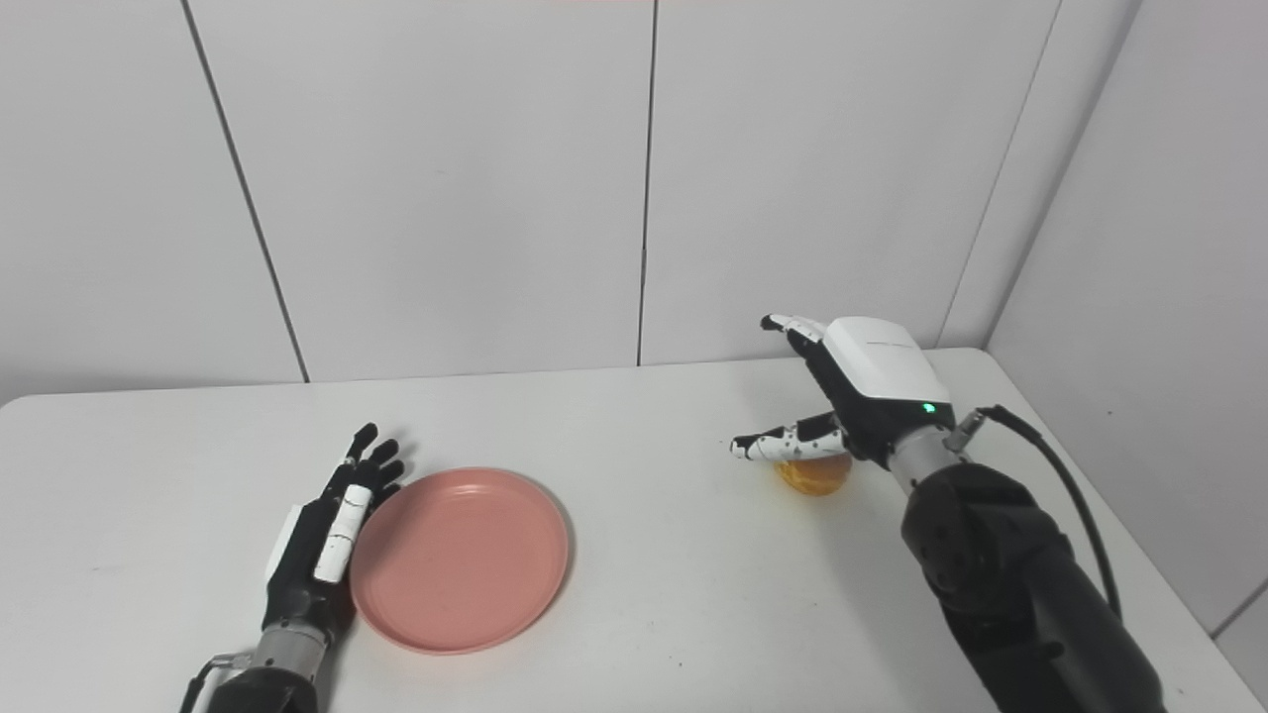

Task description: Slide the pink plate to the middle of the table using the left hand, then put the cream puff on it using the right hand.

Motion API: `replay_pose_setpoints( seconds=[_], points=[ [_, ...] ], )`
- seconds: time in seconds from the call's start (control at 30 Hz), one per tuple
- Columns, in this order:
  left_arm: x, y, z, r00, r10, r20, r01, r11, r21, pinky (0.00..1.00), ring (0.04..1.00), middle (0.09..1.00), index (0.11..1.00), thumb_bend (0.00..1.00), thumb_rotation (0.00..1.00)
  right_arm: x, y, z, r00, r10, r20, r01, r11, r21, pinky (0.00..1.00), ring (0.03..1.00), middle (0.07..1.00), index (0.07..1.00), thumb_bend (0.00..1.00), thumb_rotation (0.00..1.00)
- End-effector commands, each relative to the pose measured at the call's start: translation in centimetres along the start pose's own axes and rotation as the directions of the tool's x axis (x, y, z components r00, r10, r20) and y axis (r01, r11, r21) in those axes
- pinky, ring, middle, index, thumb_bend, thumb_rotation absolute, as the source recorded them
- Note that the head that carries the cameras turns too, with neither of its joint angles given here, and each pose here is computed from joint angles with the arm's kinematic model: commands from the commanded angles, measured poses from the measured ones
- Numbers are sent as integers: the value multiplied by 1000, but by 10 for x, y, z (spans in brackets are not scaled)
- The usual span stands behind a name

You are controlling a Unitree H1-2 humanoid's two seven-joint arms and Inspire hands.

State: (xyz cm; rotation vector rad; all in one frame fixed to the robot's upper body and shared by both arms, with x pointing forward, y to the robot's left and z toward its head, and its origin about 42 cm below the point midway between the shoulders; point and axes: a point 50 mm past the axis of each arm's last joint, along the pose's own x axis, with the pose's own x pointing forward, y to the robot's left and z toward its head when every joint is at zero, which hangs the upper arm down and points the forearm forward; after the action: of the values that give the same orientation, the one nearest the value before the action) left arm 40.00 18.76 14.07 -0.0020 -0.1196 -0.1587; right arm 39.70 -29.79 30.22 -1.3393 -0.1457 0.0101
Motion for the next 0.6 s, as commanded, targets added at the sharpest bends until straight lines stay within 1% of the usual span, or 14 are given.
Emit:
replay_pose_setpoints(
  seconds=[0.0,0.07,0.17,0.3,0.57],
  points=[
    [6,-8,9,999,-28,27,29,999,-14,930,917,936,948,850,846,11,-26,-3,998,-52,22,54,996,-73,778,856,866,841,1000,501],
    [5,-8,9,999,-28,28,28,999,-15,917,915,936,947,858,843,17,-26,-8,999,-35,8,35,996,-76,783,856,866,834,1000,499],
    [5,-9,9,999,-28,28,28,999,-15,926,917,936,949,858,840,26,-23,-14,1000,-7,-21,5,998,-69,795,861,871,835,1000,498],
    [5,-9,9,999,-25,26,25,1000,-13,904,912,933,949,850,844,35,-16,-22,998,22,-51,-25,998,-49,804,859,864,838,1000,462],
    [3,-11,8,1000,-20,22,21,999,-36,965,922,939,952,874,831,48,6,-33,993,68,-93,-71,997,-27,713,846,863,841,1000,446]
  ],
)
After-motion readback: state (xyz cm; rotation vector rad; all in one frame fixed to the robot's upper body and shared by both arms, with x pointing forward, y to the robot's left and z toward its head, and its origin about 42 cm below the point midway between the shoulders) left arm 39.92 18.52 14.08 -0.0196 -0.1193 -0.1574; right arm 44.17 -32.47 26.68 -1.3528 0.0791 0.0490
